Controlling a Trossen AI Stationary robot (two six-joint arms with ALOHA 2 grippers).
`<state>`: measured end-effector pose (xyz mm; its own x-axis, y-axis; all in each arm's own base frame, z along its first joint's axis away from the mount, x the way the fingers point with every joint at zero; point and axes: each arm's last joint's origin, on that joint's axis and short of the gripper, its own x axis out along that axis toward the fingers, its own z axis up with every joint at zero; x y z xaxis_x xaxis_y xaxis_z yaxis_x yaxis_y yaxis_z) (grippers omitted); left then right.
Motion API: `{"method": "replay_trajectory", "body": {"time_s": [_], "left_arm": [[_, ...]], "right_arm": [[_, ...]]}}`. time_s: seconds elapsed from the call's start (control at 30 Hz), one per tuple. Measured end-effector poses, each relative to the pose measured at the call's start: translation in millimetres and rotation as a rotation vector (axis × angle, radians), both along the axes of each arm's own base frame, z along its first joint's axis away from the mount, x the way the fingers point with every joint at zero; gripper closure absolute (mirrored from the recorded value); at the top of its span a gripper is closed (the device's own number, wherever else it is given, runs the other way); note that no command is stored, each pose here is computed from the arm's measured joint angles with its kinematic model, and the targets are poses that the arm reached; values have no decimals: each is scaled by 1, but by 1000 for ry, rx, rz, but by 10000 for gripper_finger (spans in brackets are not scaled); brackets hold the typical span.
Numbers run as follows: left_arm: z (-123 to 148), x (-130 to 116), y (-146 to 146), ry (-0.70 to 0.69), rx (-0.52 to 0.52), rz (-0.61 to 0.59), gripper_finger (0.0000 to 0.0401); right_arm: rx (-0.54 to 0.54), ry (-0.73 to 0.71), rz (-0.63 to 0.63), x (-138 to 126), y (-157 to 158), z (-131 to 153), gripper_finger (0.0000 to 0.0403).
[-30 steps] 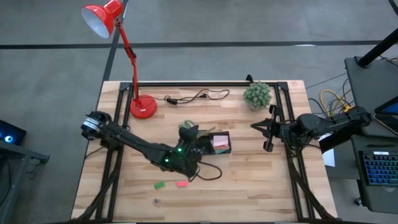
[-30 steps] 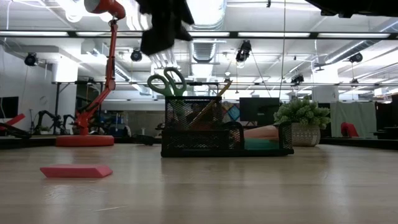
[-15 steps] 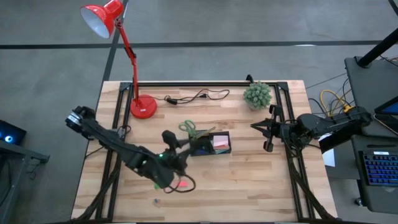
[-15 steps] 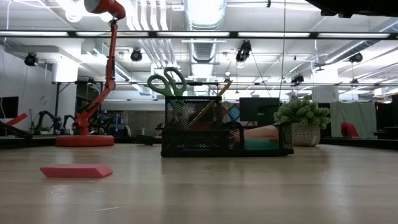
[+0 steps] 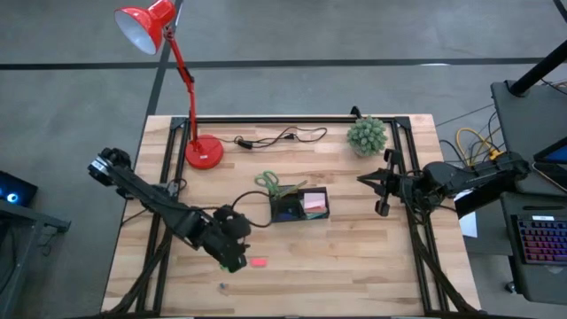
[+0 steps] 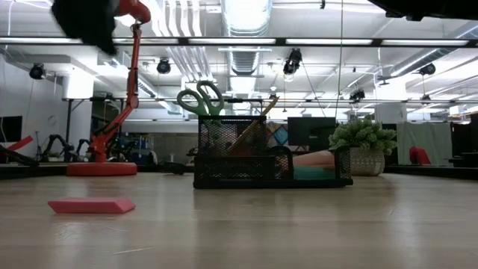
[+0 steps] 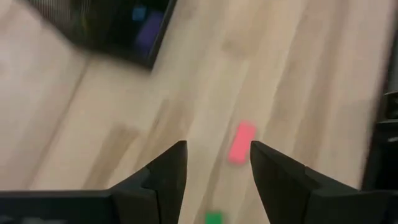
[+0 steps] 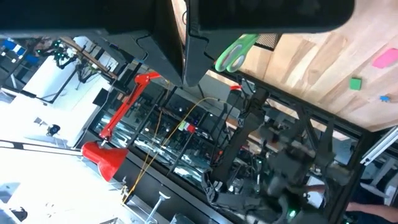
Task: Pick and place office supplies into organizer
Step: Put the green eraser into the black desk organizer
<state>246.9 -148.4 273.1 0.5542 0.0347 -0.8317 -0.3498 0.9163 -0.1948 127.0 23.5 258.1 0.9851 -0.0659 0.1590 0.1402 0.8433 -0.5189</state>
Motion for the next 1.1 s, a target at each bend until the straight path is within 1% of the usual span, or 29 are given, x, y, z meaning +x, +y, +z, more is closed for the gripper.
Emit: {"method": "replay_trajectory", "body": {"time_s": [0.07, 0.2, 0.3, 0.5, 0.87, 1.1], "left_arm": [[-13, -2, -1, 60, -16, 32, 239], [-38, -3, -8, 222, -98, 79, 239], [-54, -1, -16, 319, -148, 76, 239], [-85, 3, -24, 482, -170, 56, 239], [-107, 2, -34, 544, -126, 45, 239], [-110, 2, -34, 542, -115, 46, 239]], "right_arm": [[-5, -1, -1, 0, 0, 0, 394], [-5, -4, -1, 0, 0, 0, 394], [-7, -6, -2, 0, 0, 1, 394], [-32, -7, -6, 0, 0, 1, 394], [-43, -22, -9, 0, 0, 2, 394], [-43, -22, -9, 0, 0, 2, 394]]}}
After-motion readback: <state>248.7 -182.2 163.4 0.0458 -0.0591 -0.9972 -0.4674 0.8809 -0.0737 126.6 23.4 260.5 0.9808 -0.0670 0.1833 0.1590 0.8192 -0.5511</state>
